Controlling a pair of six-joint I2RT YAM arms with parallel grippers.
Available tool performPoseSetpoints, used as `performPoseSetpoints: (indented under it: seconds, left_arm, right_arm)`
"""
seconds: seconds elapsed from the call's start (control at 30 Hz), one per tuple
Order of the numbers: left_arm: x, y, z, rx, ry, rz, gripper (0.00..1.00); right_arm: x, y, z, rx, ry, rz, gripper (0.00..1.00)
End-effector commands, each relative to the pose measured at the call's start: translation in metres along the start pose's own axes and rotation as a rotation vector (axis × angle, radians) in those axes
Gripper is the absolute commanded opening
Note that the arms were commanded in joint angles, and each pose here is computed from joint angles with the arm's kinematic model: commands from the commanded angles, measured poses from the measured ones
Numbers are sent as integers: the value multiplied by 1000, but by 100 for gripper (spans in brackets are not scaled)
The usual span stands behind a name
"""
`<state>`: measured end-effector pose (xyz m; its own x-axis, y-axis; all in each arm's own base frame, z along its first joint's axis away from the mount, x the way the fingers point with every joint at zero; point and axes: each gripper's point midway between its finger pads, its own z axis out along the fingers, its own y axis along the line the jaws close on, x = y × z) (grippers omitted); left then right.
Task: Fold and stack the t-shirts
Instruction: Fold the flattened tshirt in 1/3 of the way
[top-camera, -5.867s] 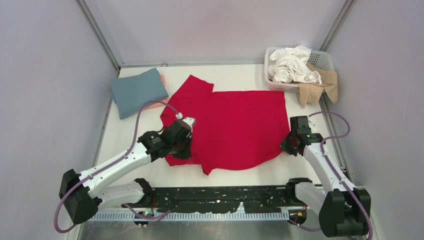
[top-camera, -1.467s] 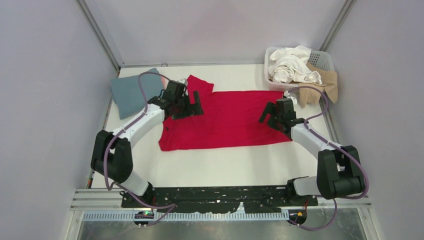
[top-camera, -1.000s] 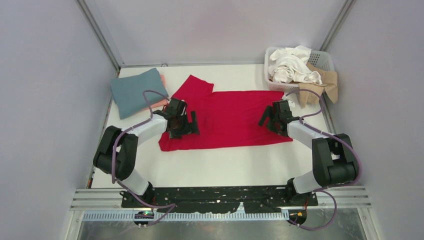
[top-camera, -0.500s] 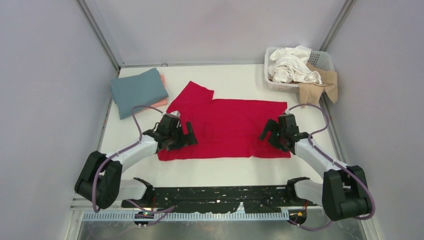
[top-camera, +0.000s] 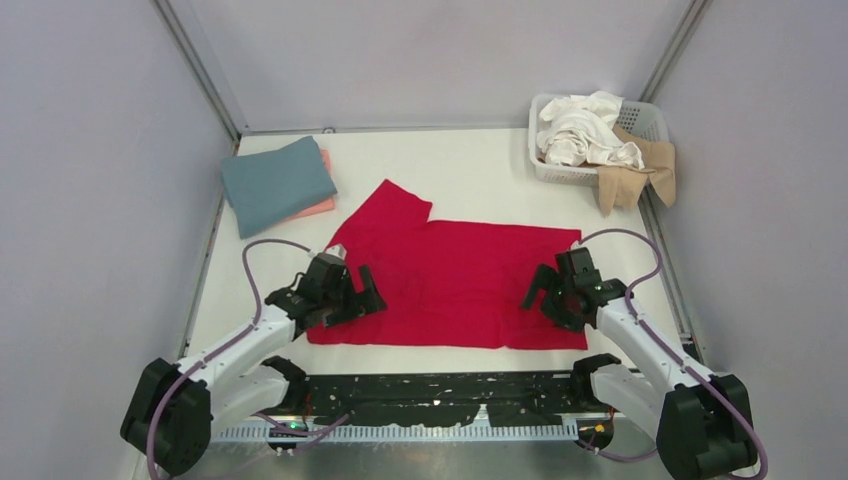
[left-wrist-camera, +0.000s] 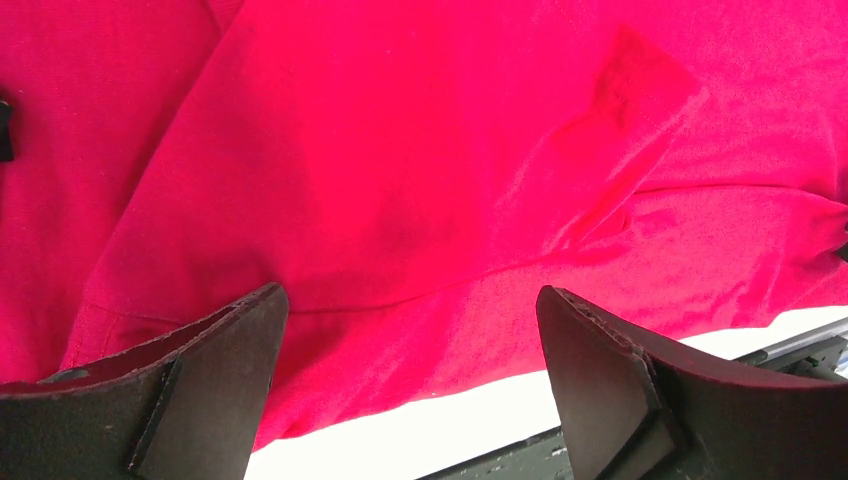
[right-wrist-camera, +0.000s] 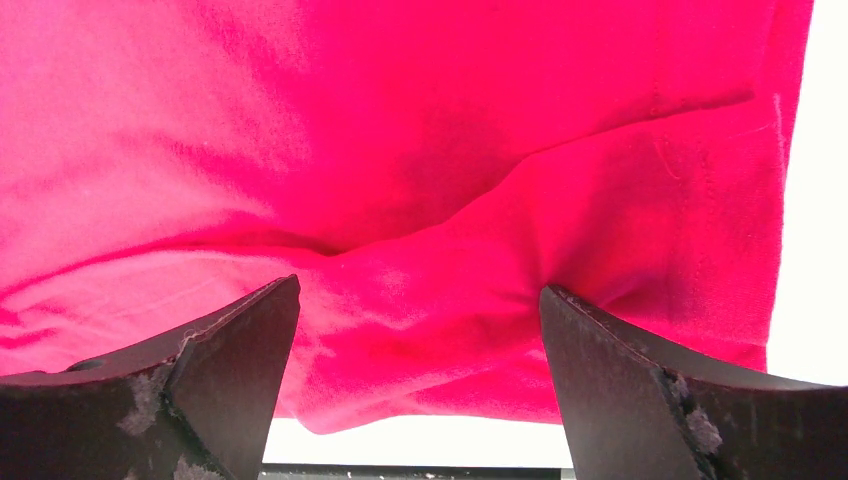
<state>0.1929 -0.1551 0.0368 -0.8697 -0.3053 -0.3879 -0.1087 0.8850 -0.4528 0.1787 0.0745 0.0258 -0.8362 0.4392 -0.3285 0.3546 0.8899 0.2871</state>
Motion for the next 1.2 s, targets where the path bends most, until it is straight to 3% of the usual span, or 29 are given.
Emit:
performPoseSetpoints:
  seconds: [0.0,0.6,0.97,1.17]
  left_arm:
    - [80,70,-23,-243,247,-69,100]
    - [118,76,-42,-194,334,-142,100]
    - [93,74,-44,-222,238,-113,100]
    - [64,61,-58,-215,155,-51,100]
  right_arm:
    - [31,-30,-4,125,97,32,95]
    - [29,-36,-7,142,44,69,95]
    - [32,-34,-9,129,53,89,95]
    - [-1,-15,-24,73,-56,75,95]
